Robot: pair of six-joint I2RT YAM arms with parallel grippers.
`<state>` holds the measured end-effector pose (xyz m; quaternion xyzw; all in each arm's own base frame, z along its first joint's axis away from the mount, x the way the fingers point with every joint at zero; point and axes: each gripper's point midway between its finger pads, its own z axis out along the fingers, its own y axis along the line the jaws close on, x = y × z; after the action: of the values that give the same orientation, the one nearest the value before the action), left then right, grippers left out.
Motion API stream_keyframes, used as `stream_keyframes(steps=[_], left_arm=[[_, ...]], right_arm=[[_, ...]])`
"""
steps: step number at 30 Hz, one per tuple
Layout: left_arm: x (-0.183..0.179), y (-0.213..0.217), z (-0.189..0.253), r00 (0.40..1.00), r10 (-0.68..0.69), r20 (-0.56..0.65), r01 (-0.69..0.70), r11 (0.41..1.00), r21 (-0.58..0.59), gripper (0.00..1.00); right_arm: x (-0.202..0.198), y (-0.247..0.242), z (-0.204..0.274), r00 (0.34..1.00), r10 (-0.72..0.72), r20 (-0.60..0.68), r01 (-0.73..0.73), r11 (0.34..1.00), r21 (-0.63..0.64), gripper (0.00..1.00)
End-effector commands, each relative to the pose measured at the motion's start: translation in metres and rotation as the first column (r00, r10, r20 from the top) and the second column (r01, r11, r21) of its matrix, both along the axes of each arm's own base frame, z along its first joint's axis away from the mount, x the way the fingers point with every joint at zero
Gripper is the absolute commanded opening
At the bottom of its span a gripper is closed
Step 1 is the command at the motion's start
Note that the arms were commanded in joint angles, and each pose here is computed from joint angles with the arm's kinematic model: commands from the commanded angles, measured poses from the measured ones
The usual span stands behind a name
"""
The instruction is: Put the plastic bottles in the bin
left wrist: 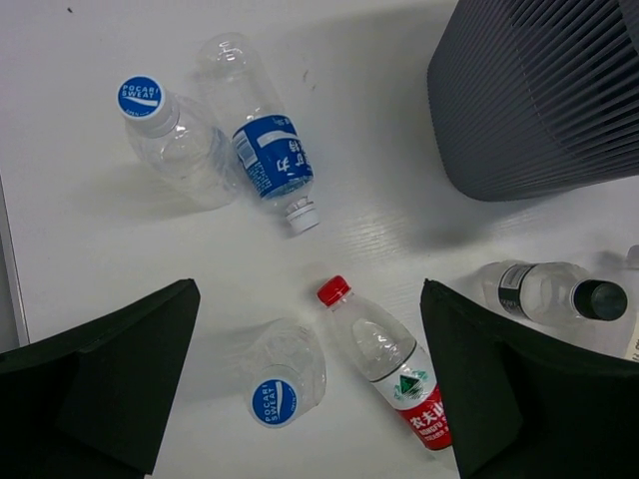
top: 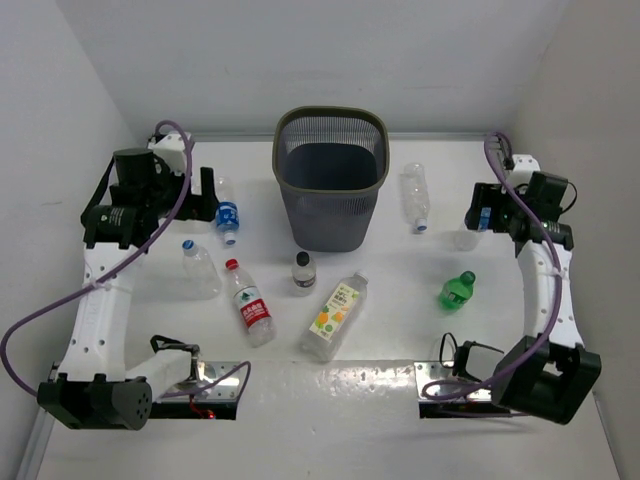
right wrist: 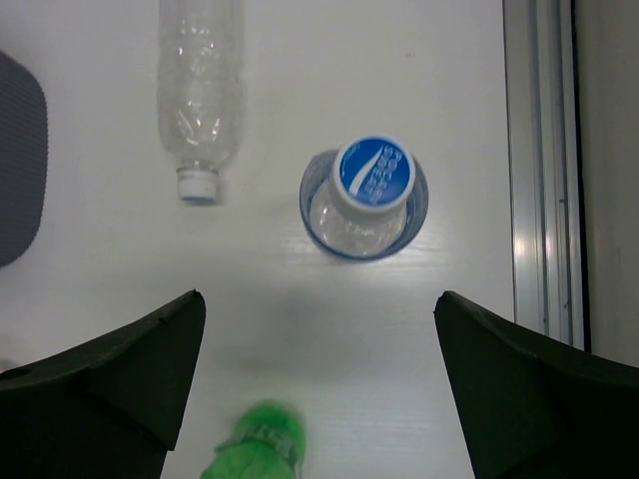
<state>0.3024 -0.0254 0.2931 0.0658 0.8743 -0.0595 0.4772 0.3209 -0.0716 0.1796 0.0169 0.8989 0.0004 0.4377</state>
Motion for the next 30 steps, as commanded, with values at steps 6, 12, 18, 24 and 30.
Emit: stream_keyframes(steps=[6, 12, 18, 24, 30], left_arm=[[0.023, -0.003, -0.006, 1.000, -0.024, 0.013, 0.024, 1.000, -0.012, 1.00], [0.028, -0.004, -0.011, 0.999, -0.032, 0.003, 0.032, 0.999, -0.017, 1.00], [0.030, -0.004, -0.014, 0.999, -0.037, -0.007, 0.036, 0.999, -0.010, 1.00], [0.026, -0.003, -0.007, 0.999, -0.047, 0.021, 0.047, 0.999, 0.008, 1.00], [0.014, -0.006, 0.013, 0.989, -0.113, 0.096, 0.108, 0.993, 0.057, 1.00]], right_arm=[[0.056, -0.012, 0.006, 0.990, 0.032, 0.138, -0.030, 0.999, -0.011, 0.91], [0.070, -0.014, -0.004, 0.990, 0.039, 0.139, -0.039, 0.999, 0.001, 0.81], [0.073, -0.019, -0.013, 0.991, 0.038, 0.128, -0.036, 0.999, -0.019, 0.45], [0.066, -0.022, 0.004, 0.987, 0.033, 0.157, -0.024, 0.998, -0.057, 0.01], [0.054, -0.005, 0.102, 0.945, 0.069, 0.318, -0.054, 0.997, -0.055, 0.00]])
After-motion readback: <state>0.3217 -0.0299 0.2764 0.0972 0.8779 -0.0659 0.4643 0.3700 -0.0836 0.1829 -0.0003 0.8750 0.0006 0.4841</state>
